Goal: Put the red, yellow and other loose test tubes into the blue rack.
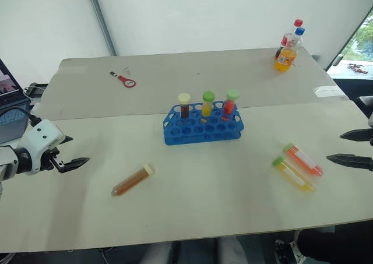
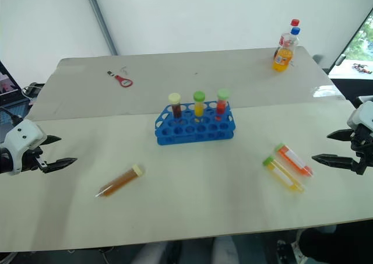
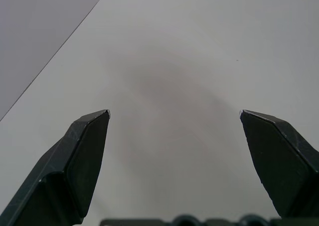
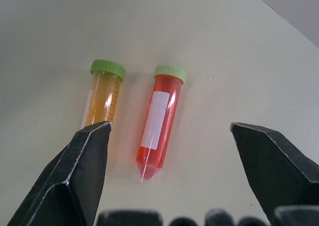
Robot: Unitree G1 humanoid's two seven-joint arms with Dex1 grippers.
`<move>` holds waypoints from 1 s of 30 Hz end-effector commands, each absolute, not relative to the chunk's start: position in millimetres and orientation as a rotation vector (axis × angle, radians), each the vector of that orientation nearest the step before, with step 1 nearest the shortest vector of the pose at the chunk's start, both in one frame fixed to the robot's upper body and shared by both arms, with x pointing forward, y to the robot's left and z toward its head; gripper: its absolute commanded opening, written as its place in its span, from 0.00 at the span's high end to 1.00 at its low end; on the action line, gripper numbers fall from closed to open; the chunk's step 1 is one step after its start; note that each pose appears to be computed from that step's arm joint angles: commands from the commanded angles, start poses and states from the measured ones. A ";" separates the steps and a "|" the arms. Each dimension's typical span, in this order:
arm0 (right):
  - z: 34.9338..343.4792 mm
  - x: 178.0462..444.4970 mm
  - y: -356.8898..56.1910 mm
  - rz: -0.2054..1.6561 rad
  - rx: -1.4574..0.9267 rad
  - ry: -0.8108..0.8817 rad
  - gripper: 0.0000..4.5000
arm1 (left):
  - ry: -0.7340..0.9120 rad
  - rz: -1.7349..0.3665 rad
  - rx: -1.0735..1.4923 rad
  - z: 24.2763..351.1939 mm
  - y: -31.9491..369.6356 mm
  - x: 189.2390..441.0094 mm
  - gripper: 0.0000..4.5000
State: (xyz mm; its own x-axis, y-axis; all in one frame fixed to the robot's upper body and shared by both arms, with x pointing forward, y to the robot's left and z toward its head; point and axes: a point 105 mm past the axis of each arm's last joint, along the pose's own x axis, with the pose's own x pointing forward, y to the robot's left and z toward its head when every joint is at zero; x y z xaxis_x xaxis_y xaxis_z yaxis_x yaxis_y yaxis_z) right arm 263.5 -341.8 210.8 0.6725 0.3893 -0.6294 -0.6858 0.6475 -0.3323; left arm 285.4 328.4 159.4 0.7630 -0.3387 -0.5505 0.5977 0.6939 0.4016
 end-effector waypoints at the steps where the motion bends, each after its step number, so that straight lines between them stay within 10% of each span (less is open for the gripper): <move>1: 225.3 262.8 -338.5 0.635 -0.603 0.497 0.05 | 0.461 -0.546 0.605 163.3 329.1 283.5 0.01; 14: 233.1 269.9 -337.8 0.595 -0.637 0.441 0.05 | 0.398 -0.612 0.559 175.6 317.3 284.5 0.01; 30: 189.6 293.7 -323.7 0.540 -0.572 0.667 0.05 | 0.017 -1.451 0.488 199.4 77.7 257.8 0.01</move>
State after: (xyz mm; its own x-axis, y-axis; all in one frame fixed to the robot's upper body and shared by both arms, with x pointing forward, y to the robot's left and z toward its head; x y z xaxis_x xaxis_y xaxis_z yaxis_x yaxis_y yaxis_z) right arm 288.9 -320.8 184.6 0.6398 0.3161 -0.7005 -0.6570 0.6979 -0.2851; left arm 259.6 86.4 194.2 0.1617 -0.9372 -0.3091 0.9614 0.0788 0.2638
